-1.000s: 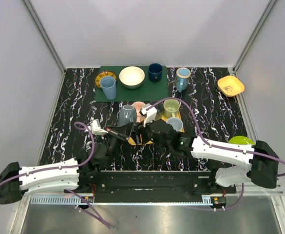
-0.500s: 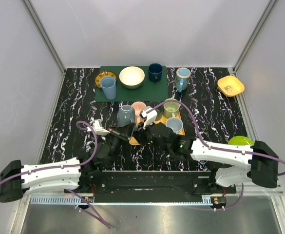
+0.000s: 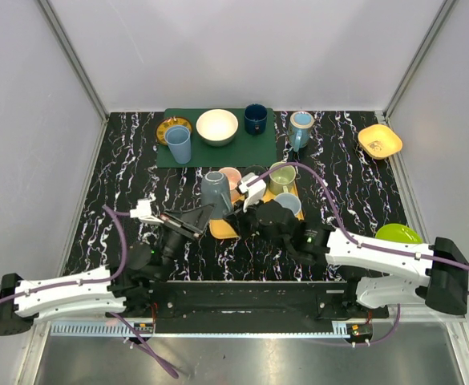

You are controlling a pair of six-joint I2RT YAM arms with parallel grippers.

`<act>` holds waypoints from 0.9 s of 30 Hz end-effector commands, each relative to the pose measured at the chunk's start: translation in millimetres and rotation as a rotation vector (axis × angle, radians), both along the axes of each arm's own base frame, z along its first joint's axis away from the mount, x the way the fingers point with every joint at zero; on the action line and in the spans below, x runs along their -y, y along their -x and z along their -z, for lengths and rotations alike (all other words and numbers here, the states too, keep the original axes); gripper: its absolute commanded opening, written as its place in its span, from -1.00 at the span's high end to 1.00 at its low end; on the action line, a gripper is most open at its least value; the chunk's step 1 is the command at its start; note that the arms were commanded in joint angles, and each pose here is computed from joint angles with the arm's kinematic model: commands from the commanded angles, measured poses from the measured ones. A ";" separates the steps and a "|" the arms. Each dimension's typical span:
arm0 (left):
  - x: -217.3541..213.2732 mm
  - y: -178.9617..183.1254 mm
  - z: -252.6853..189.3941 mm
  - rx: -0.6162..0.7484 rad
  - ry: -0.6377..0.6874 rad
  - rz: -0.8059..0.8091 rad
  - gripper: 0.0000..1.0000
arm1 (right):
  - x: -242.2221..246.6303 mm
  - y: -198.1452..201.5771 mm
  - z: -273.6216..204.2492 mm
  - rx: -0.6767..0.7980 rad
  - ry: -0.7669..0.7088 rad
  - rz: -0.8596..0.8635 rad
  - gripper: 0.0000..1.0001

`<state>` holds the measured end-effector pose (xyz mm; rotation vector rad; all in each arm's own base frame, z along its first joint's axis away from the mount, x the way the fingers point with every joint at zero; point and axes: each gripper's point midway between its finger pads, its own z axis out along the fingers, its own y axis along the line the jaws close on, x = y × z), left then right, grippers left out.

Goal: Turn the mug right side up

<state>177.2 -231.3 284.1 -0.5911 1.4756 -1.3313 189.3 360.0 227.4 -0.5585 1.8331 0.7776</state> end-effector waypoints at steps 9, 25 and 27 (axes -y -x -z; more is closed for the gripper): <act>-33.5 11.3 -22.7 0.017 -0.032 0.002 0.16 | 37.2 -12.5 -18.5 0.091 0.143 0.079 1.00; -46.0 29.7 -4.0 0.007 -0.660 0.138 -0.43 | 73.4 -7.8 -47.1 0.320 0.819 0.048 1.00; -48.3 34.3 -9.7 0.012 -0.718 0.172 -0.48 | 73.0 -1.4 -55.5 0.342 0.810 0.015 1.00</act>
